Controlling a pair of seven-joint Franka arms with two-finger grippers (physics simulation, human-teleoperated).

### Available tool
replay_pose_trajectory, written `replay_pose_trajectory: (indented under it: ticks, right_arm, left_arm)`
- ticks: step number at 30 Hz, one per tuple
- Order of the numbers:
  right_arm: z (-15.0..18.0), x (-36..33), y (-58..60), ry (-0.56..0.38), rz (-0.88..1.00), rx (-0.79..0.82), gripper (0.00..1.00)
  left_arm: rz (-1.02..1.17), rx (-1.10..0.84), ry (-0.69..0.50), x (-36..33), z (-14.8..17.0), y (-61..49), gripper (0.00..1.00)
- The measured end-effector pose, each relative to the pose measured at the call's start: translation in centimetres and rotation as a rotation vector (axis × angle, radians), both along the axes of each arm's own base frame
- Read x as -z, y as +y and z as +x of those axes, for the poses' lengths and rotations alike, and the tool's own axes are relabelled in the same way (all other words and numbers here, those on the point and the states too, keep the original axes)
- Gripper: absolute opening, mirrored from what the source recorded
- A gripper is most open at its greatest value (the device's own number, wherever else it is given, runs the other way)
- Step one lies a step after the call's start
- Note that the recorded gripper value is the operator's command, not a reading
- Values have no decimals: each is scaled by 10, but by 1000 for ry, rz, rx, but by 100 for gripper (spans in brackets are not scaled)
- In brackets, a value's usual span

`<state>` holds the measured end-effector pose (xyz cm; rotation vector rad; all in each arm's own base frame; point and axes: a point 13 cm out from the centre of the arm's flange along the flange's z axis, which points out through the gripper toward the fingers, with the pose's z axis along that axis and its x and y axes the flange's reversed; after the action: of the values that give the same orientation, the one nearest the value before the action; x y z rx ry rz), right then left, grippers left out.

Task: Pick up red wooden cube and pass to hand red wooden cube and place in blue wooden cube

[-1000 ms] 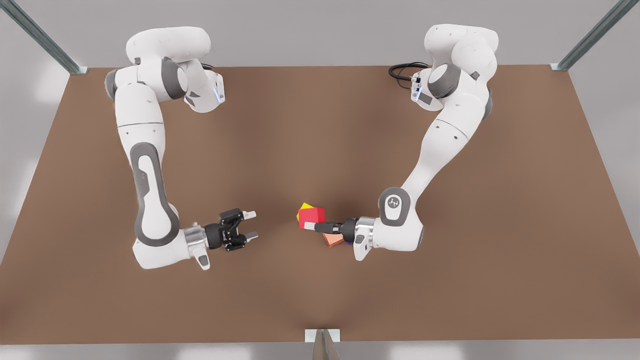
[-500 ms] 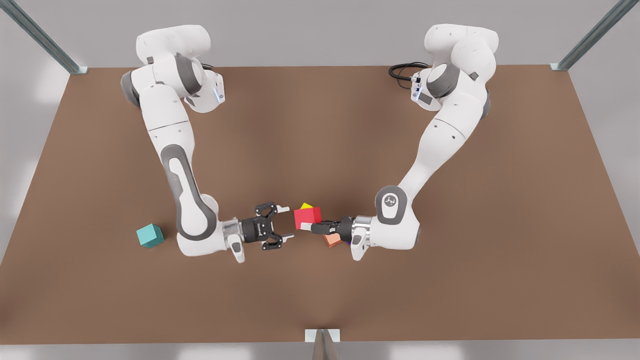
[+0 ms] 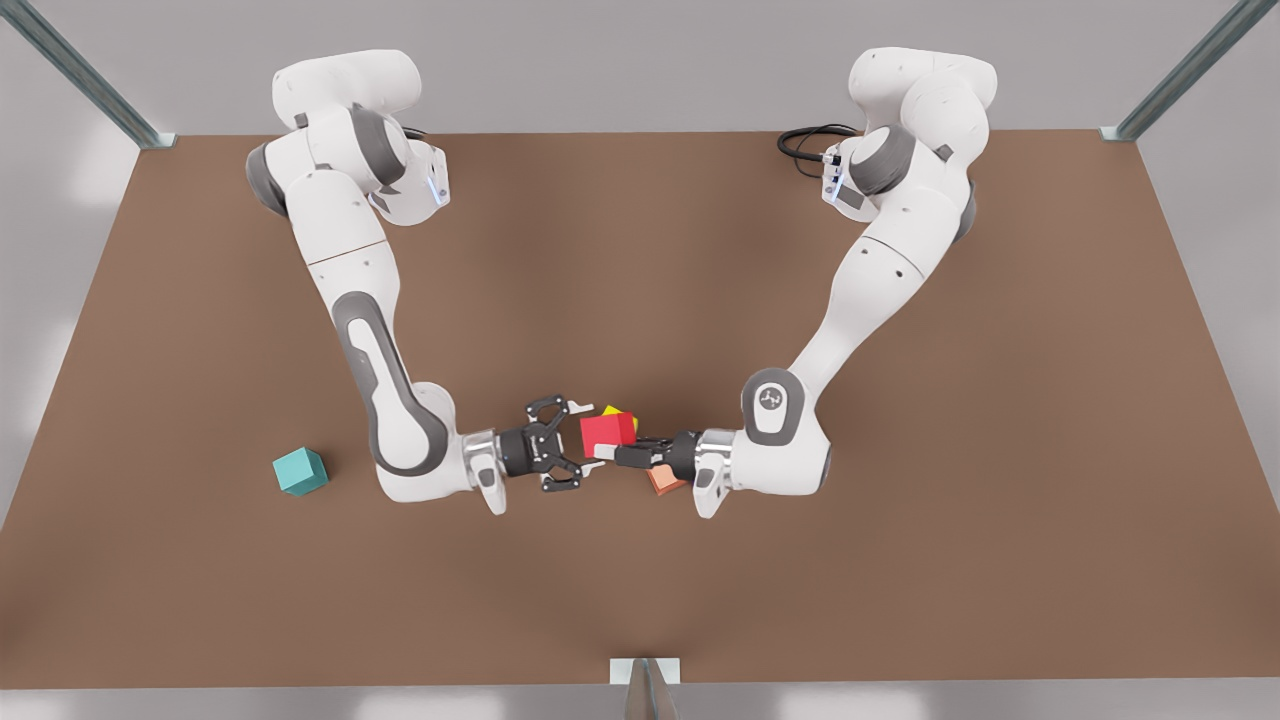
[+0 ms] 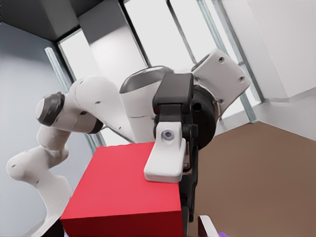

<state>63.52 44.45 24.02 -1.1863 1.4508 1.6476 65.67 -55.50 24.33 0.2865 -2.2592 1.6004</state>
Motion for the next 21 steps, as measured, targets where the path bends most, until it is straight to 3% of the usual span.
replay_pose_trajectory:
  ticks: [6, 8, 11, 12, 13, 14, 21]
  right_arm:
    - [-2, -2, 12, -49, 24, 6, 98]
    - [-2, -3, 12, -62, 29, 11, 77]
    - [-1, -2, 13, -79, 34, 15, 68]
    - [-1, -2, 12, -85, 35, 16, 68]
    - [0, -2, 12, -90, 36, 17, 68]
    - [0, -2, 12, -95, 37, 17, 68]
    - [3, -1, 6, -128, 35, 21, 69]
  left_arm:
    - [-2, -8, 6, -2, 0, -3, 72]
    - [-3, -11, 7, -2, 0, -4, 72]
    - [-2, -15, 9, -2, 0, -5, 72]
    - [-1, -16, 9, -1, 0, -6, 74]
    - [-1, -17, 9, -1, 0, -6, 90]
    - [-3, -18, 10, -1, 0, -7, 100]
    - [-3, -24, 5, -2, 1, -7, 100]
